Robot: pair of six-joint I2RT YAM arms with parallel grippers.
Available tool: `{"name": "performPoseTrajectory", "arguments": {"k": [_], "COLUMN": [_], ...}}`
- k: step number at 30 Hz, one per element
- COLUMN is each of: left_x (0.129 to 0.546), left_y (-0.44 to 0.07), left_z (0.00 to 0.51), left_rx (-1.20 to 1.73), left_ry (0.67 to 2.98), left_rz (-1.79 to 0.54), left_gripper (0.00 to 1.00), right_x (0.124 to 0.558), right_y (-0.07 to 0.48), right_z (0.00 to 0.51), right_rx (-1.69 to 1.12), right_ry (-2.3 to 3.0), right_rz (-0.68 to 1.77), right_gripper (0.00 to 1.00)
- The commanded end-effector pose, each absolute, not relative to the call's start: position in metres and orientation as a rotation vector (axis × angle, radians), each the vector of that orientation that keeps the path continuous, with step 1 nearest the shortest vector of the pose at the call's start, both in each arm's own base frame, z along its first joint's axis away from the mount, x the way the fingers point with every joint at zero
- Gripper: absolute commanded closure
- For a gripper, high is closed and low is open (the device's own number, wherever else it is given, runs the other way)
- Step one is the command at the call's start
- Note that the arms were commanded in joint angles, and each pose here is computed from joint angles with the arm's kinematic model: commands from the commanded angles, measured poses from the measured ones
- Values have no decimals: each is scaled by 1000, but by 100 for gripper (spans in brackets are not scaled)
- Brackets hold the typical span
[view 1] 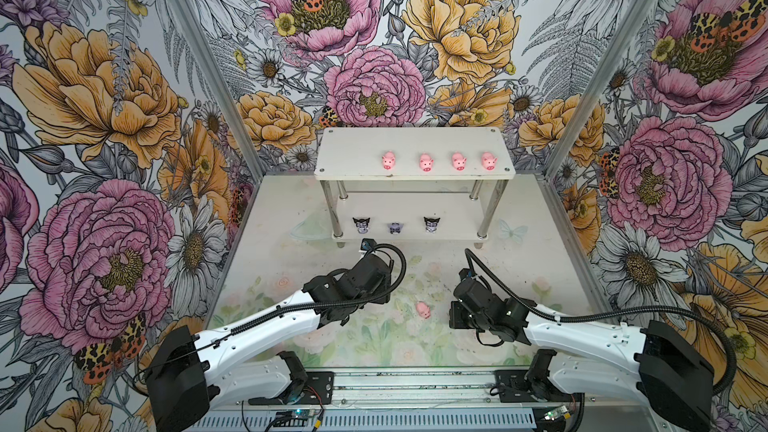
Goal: Place and organize the plastic toys onto the shelf
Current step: 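Position both grippers around the last pink pig on the table, then close the left gripper on the pink pig while the right gripper draws back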
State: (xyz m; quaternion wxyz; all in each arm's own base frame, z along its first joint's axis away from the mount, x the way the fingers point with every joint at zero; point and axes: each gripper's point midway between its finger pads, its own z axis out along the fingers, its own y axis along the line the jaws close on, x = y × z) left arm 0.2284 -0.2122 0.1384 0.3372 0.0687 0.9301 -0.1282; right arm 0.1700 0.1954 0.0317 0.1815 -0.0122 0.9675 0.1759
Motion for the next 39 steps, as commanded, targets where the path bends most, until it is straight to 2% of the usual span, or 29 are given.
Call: {"name": "performPoseTrajectory", "arguments": {"k": [1, 10, 16, 21, 31, 39], "left_x": [226, 223, 218, 213, 188, 194], "left_y": [-221, -227, -227, -227, -270, -306], "left_z": [136, 130, 125, 117, 82, 63], "left_rx": [165, 167, 168, 168, 351, 466], "left_ry": [2428, 2443, 2454, 2469, 2541, 2561], "left_rz": [-389, -403, -404, -383, -284, -218], "left_gripper": [28, 21, 21, 20, 8, 6], "right_x": [174, 169, 166, 173, 179, 177], "right_y": [211, 272, 306, 276, 176, 166], "right_z": [34, 22, 23, 34, 39, 36], "right_rx": [-47, -160, -209, -189, 56, 81], "right_ry": [2717, 2727, 2709, 2687, 2663, 2679], "right_rz": [558, 687, 817, 716, 586, 592], "right_gripper": [97, 96, 96, 96, 92, 90]}}
